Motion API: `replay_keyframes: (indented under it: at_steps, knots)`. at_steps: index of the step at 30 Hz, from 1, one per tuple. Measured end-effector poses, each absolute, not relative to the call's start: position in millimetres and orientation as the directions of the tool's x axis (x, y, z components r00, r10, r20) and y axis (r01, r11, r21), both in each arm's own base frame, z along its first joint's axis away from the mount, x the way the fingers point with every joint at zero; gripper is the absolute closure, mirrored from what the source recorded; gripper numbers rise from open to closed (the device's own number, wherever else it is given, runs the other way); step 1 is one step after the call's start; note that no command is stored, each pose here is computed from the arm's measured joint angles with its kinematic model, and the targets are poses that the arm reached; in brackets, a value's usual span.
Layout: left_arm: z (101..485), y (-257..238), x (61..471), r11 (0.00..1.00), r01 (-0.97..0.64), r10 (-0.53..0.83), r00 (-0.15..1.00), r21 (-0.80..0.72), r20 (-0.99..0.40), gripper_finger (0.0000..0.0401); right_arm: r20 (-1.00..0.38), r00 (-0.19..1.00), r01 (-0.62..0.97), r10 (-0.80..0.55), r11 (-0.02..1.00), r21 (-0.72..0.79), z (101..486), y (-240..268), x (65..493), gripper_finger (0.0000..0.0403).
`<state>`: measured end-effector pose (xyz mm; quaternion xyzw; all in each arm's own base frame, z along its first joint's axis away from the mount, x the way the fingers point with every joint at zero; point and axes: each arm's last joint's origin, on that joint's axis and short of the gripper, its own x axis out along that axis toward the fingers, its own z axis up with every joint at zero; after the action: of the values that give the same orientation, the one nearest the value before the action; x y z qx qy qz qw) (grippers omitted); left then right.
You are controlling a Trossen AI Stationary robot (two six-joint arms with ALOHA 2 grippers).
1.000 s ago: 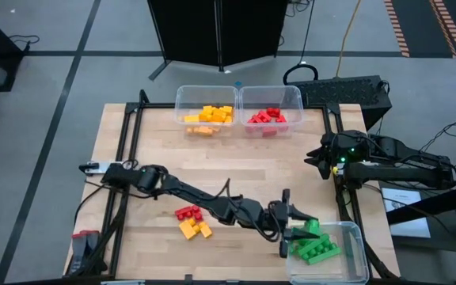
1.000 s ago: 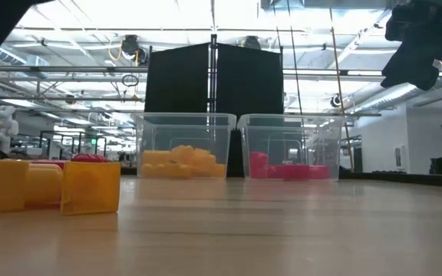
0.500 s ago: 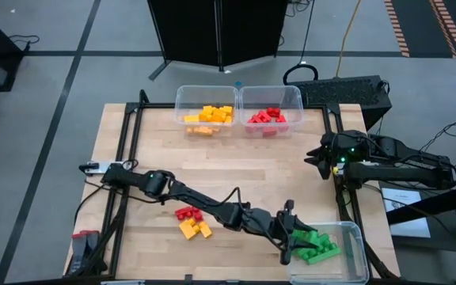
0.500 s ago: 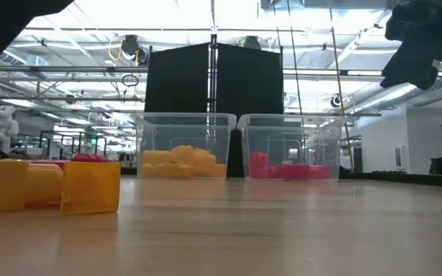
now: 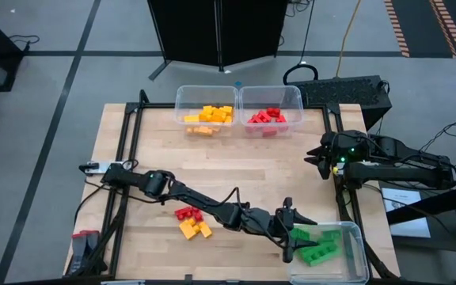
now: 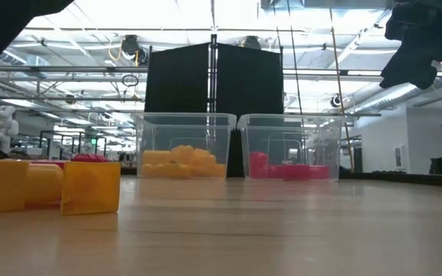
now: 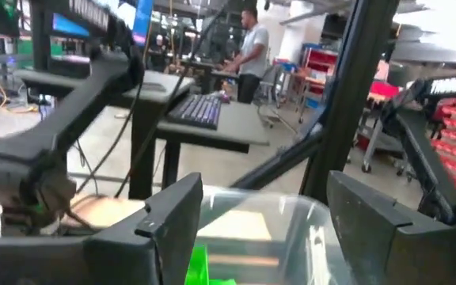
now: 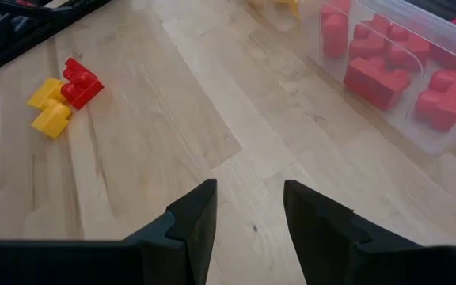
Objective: Sort blocks
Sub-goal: Put the red game piece into the top right transparent bin
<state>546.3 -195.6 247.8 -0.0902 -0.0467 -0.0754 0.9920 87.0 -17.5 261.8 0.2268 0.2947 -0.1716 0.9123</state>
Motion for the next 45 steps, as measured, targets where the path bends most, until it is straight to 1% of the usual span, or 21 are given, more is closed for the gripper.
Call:
replay_keyframes:
  at_steps: [1, 3, 6, 8, 9, 12, 14, 17, 20, 22, 24, 27, 32, 36, 38, 40, 42, 45]
  knots:
    - [254, -195, 545, 0.973, 0.158, -0.14, 0.984, -0.17, 0.114, 0.0165, -0.616, 0.767, 0.447, -0.179, 0.838, 0.312, 262, -18, 87, 0.0259]
    - [280, -192, 536, 0.981, 0.152, -0.14, 0.985, -0.121, 0.101, 0.0165, -0.616, 0.767, 0.446, -0.179, 0.839, 0.312, 262, -17, 87, 0.0259]
    - [344, -183, 505, 0.991, 0.134, -0.134, 0.991, -0.005, 0.021, 0.0164, -0.625, 0.761, 0.448, -0.175, 0.838, 0.311, 261, -17, 86, 0.0259]
    - [385, -174, 478, 0.997, 0.081, -0.081, 0.996, 0.011, -0.023, 0.0164, -0.629, 0.758, 0.449, -0.174, 0.838, 0.309, 261, -17, 86, 0.0259]
    - [399, -170, 463, 0.999, 0.053, -0.053, 0.996, 0.008, -0.074, 0.0164, -0.629, 0.758, 0.449, -0.174, 0.839, 0.309, 260, -17, 86, 0.0259]
    - [417, -163, 424, 0.999, -0.036, 0.041, 0.963, 0.026, -0.266, 0.0164, -0.629, 0.757, 0.445, -0.174, 0.842, 0.304, 261, -17, 86, 0.0259]
    - [419, -161, 396, 0.992, -0.114, 0.125, 0.908, 0.051, -0.401, 0.0164, -0.629, 0.757, 0.441, -0.174, 0.847, 0.296, 260, -17, 86, 0.0259]
    - [427, -161, 347, 0.971, -0.237, 0.209, 0.807, 0.021, -0.552, 0.0164, -0.63, 0.757, 0.433, -0.174, 0.855, 0.285, 260, -17, 86, 0.0259]
    - [418, -167, 311, 0.933, -0.359, 0.274, 0.667, 0.023, -0.693, 0.0164, -0.63, 0.757, 0.433, -0.174, 0.855, 0.284, 260, -17, 86, 0.0259]
    - [406, -177, 298, 0.907, -0.417, 0.317, 0.587, 0.056, -0.745, 0.0164, -0.629, 0.758, 0.433, -0.174, 0.855, 0.285, 261, -17, 86, 0.0259]
    - [394, -187, 288, 0.893, -0.441, 0.343, 0.544, 0.086, -0.766, 0.0164, -0.626, 0.76, 0.432, -0.175, 0.856, 0.285, 261, -17, 86, 0.0259]
    - [377, -197, 271, 0.88, -0.468, 0.346, 0.51, 0.084, -0.787, 0.0163, -0.621, 0.764, 0.428, -0.175, 0.858, 0.285, 261, -17, 87, 0.0259]
    - [315, -205, 254, 0.827, -0.537, 0.382, 0.315, 0.169, -0.869, 0.0163, -0.616, 0.767, 0.43, -0.18, 0.857, 0.284, 262, -18, 88, 0.0259]
    - [282, -197, 242, 0.809, -0.555, 0.365, 0.218, 0.193, -0.905, 0.0163, -0.617, 0.766, 0.431, -0.181, 0.857, 0.284, 262, -18, 88, 0.0259]
    - [265, -194, 240, 0.808, -0.559, 0.353, 0.206, 0.186, -0.913, 0.0163, -0.617, 0.766, 0.432, -0.182, 0.856, 0.284, 262, -18, 88, 0.0259]
    - [255, -186, 239, 0.801, -0.573, 0.346, 0.209, 0.172, -0.915, 0.0163, -0.616, 0.766, 0.432, -0.181, 0.856, 0.284, 262, -18, 88, 0.0259]
    - [248, -180, 237, 0.806, -0.579, 0.316, 0.241, 0.125, -0.918, 0.0163, -0.616, 0.766, 0.432, -0.181, 0.855, 0.286, 262, -18, 88, 0.0259]
    - [230, -168, 236, 0.831, -0.548, 0.256, 0.226, 0.095, -0.94, 0.0163, -0.616, 0.766, 0.434, -0.181, 0.854, 0.288, 262, -18, 88, 0.0259]
